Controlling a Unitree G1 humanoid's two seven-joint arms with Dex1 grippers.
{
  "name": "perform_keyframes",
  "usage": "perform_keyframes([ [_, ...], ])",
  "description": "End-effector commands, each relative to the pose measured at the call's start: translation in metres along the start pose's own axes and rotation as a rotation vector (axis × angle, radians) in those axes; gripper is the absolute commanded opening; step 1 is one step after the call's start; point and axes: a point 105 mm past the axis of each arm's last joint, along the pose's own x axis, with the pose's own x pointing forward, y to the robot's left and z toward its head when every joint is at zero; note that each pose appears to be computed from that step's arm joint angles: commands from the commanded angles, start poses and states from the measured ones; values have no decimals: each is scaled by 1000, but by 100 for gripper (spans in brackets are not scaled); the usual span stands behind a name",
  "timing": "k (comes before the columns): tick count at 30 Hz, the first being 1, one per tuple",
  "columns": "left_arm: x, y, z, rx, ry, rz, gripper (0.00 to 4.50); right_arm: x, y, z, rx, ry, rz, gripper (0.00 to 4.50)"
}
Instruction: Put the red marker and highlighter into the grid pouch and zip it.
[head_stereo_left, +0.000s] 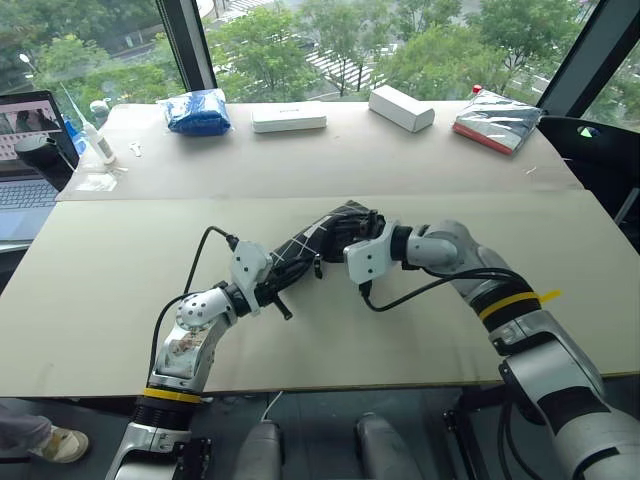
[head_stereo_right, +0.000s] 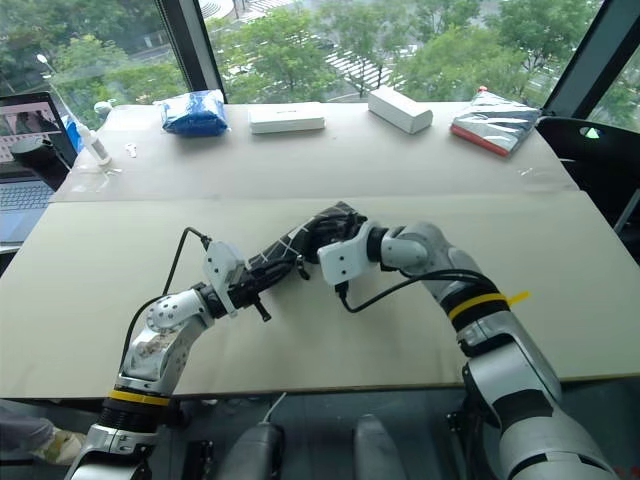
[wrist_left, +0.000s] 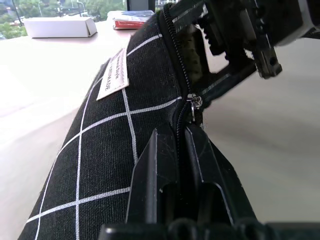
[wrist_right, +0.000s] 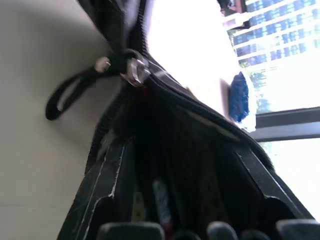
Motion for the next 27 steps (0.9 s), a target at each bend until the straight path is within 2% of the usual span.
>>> perform_keyframes([
  [1,1,-2,8,13,-26,-11,0,-33,-45,-4,163,-19,-126,268],
  [4,1,-3,7,12,-23,-15,0,-57,-42,-8,412,-32,-52,268],
  [7,3,-3,6,14,-21,-19,0,-86,-28,5,758,-111,83,268],
  [9,3,-3,6,15,-19,-18,0,-99,-18,17,888,-160,147,268],
  [12,3,-3,6,16,-18,-16,0,-103,4,29,1026,-164,208,268],
  [15,3,-3,6,15,-17,-15,0,-89,33,45,1126,-149,259,268],
  [19,3,-3,4,18,-8,-14,0,-56,57,54,1189,-91,210,268],
  [24,3,-2,4,21,-8,-12,0,-18,65,43,1199,37,86,268],
  [27,4,-1,6,23,-10,-12,0,-2,62,44,1212,50,49,268],
])
